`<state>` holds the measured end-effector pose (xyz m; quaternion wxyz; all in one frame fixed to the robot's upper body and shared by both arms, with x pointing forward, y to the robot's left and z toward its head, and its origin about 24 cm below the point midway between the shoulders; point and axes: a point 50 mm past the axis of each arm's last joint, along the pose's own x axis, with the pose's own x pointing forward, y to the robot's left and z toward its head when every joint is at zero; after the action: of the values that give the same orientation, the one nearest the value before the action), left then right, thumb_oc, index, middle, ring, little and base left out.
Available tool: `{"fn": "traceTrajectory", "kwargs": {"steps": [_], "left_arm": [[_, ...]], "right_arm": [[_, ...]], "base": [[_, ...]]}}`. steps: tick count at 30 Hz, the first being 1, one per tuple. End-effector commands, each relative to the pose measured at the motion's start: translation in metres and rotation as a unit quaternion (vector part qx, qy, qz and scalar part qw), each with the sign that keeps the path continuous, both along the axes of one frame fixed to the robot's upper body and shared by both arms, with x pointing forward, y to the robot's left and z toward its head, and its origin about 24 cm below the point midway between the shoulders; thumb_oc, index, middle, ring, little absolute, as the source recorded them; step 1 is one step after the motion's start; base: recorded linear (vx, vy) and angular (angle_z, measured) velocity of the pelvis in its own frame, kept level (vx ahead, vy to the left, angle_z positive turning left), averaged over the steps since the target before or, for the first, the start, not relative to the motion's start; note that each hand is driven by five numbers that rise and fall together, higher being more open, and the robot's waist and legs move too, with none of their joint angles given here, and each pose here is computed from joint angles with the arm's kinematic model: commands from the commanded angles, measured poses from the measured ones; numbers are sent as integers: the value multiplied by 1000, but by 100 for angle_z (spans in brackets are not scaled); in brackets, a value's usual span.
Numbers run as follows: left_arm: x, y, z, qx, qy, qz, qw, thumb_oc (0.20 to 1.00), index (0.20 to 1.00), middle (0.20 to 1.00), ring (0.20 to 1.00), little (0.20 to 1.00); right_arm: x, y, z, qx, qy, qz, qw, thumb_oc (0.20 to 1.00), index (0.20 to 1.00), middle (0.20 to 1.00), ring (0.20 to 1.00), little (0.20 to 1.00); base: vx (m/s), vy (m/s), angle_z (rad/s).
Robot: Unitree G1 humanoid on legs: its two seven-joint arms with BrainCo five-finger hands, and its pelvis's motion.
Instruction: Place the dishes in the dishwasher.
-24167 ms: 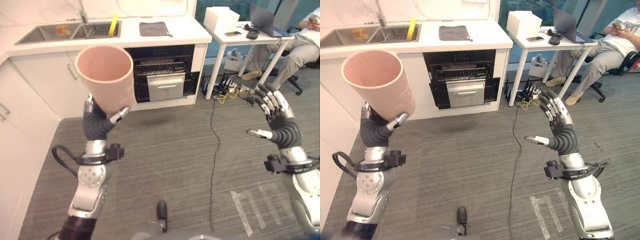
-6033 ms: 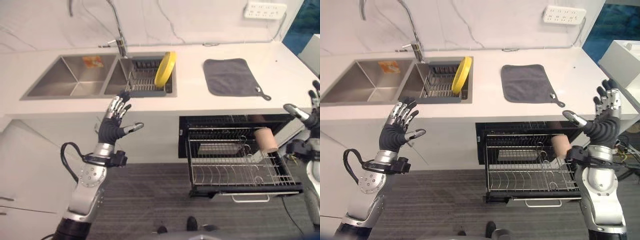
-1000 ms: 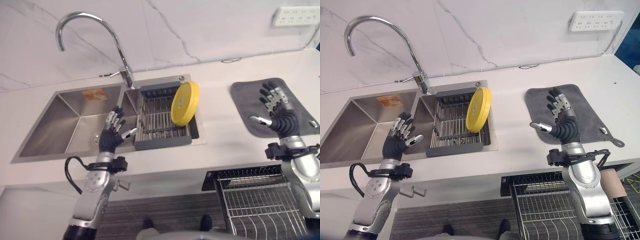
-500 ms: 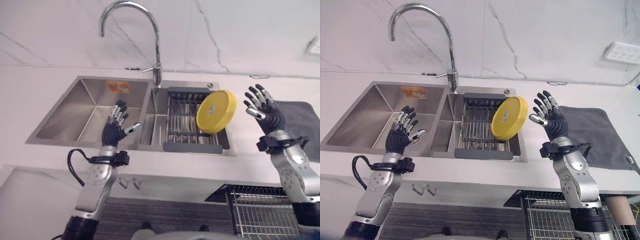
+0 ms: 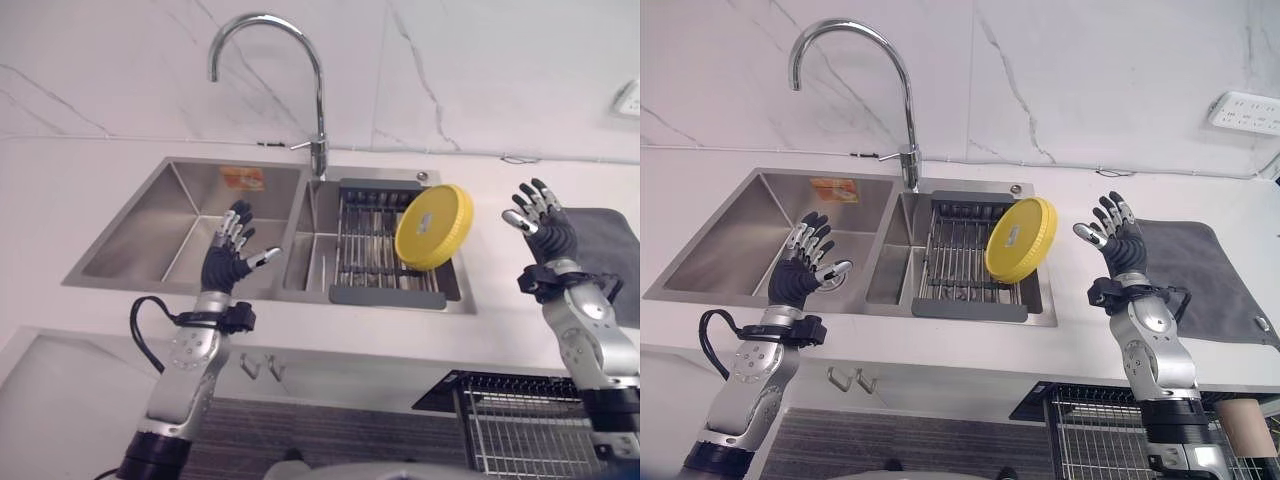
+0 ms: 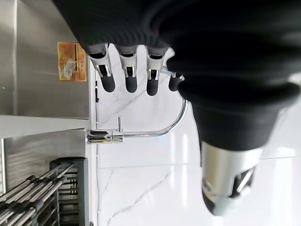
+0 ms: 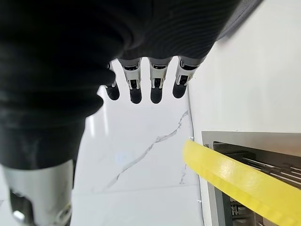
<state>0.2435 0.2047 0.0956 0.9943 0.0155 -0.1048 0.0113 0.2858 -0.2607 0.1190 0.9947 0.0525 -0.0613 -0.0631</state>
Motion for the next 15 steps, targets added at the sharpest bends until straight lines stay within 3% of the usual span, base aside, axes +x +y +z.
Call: {"fn": "traceTrajectory", "kwargs": {"steps": [1, 15], "left_arm": [[6, 2, 22, 30, -59, -8, 998, 1000, 1000, 1000, 1000, 1000], [11, 2, 24, 33, -56, -8, 998, 1000, 1000, 1000, 1000, 1000]], "right_arm": [[13, -8, 32, 1, -50, -8, 999, 1000, 1000, 1000, 1000, 1000], [35, -16, 26, 34, 12, -31, 999, 1000, 1000, 1000, 1000, 1000]], "base": [[0, 0, 0], [6, 5, 4]]}}
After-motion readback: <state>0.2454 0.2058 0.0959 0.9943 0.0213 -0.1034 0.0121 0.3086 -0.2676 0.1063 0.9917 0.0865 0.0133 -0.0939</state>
